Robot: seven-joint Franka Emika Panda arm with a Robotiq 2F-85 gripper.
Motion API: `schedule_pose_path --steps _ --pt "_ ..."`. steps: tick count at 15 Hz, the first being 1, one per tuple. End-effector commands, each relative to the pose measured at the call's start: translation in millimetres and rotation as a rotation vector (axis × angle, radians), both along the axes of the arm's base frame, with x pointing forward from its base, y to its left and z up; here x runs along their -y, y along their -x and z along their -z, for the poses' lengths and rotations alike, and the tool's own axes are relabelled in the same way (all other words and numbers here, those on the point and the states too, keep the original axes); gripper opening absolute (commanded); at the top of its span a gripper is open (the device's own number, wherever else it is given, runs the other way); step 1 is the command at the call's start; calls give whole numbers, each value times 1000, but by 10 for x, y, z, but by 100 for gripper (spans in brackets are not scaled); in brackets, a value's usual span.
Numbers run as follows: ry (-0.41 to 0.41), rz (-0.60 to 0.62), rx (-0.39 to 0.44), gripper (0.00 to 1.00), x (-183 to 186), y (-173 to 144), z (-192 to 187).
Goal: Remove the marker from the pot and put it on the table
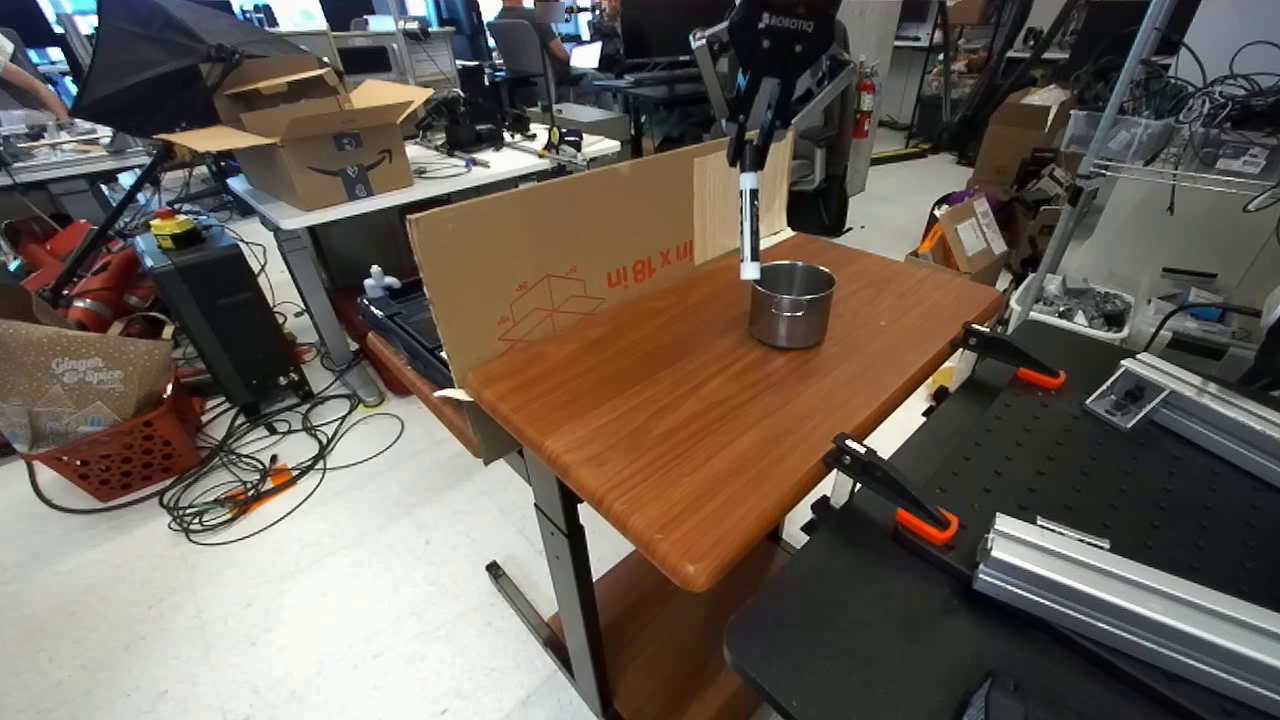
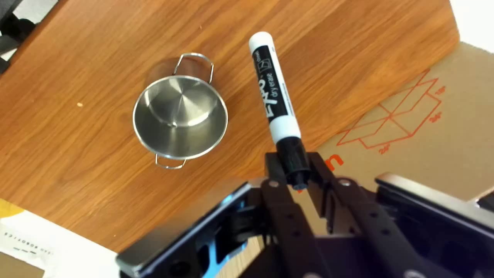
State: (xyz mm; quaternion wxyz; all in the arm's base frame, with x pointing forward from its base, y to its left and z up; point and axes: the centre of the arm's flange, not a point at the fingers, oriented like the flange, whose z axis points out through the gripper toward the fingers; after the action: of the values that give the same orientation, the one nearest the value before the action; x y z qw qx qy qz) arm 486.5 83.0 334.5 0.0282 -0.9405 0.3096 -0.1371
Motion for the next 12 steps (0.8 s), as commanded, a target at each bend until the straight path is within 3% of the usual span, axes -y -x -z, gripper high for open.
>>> schedule_pose_path --steps 1,5,12 --pt "35 -62 -39 5 -289 45 199" --pt "69 -125 -86 5 -535 10 499" --pt "116 -175 -122 5 -694 -421 920"
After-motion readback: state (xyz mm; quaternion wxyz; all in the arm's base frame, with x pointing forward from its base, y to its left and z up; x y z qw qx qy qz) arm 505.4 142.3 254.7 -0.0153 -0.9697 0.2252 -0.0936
